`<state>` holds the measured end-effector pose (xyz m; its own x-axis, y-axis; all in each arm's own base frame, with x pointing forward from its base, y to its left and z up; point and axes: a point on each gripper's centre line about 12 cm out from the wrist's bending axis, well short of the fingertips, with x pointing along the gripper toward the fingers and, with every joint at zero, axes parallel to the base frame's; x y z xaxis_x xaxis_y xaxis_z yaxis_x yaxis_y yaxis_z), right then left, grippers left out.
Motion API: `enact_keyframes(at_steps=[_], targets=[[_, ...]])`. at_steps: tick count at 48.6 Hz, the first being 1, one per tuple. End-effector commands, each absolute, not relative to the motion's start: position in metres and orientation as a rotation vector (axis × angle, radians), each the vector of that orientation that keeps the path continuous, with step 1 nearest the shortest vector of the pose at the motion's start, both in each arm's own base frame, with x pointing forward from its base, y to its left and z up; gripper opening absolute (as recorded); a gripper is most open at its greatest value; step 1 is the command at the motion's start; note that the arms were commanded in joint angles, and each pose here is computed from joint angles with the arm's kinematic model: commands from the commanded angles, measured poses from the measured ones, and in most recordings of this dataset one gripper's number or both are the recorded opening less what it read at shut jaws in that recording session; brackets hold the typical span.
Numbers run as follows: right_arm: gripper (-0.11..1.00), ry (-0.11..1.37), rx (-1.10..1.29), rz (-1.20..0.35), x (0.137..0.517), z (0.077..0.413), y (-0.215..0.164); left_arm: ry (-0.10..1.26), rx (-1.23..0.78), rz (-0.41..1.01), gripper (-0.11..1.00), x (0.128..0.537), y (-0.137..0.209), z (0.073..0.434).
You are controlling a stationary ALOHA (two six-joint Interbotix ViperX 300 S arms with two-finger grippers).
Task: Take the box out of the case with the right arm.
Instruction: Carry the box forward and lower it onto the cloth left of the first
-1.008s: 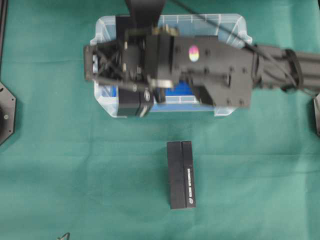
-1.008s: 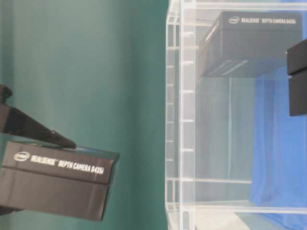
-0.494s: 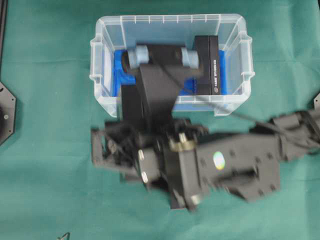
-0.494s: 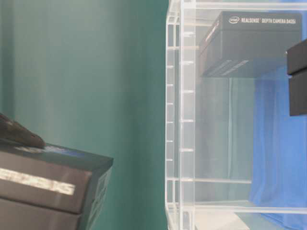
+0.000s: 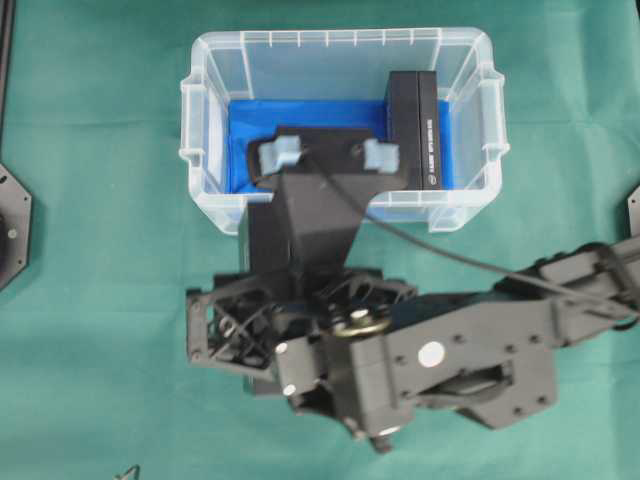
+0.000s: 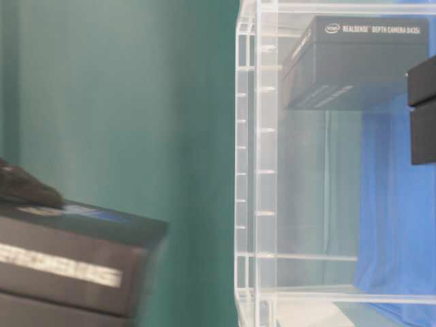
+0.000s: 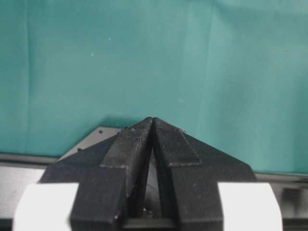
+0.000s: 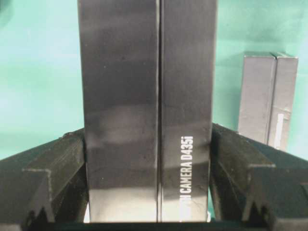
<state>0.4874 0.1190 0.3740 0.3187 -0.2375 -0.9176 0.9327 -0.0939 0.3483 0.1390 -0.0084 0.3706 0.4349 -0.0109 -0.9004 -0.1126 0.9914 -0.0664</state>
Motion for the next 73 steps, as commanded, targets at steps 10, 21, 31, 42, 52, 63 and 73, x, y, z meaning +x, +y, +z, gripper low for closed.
enact_keyframes(at_steps=[10,21,31,42,52,63,73], targets=[[0.68,0.806,1.317,-1.151,0.494,0.356,0.129,1.118,-0.12,0.064,0.02,0.141,-0.008,0.371],[0.69,0.902,1.307,-1.198,0.506,0.308,0.134,1.121,-0.12,0.065,0.02,0.14,-0.008,0.37],[0.69,0.913,1.337,-1.173,0.523,0.253,0.133,1.121,-0.12,0.065,0.02,0.14,-0.008,0.37],[0.69,0.899,1.364,-1.213,0.524,0.212,0.129,1.121,-0.121,0.066,0.02,0.14,-0.008,0.37],[0.69,0.89,1.419,-1.201,0.526,0.194,0.129,1.121,-0.121,0.066,0.02,0.14,-0.008,0.37],[0.69,0.894,1.426,-1.198,0.526,0.19,0.13,1.124,-0.119,0.065,0.02,0.14,-0.008,0.369],[0.69,0.893,1.427,-1.199,0.526,0.19,0.13,1.127,-0.119,0.066,0.02,0.14,-0.008,0.367]])
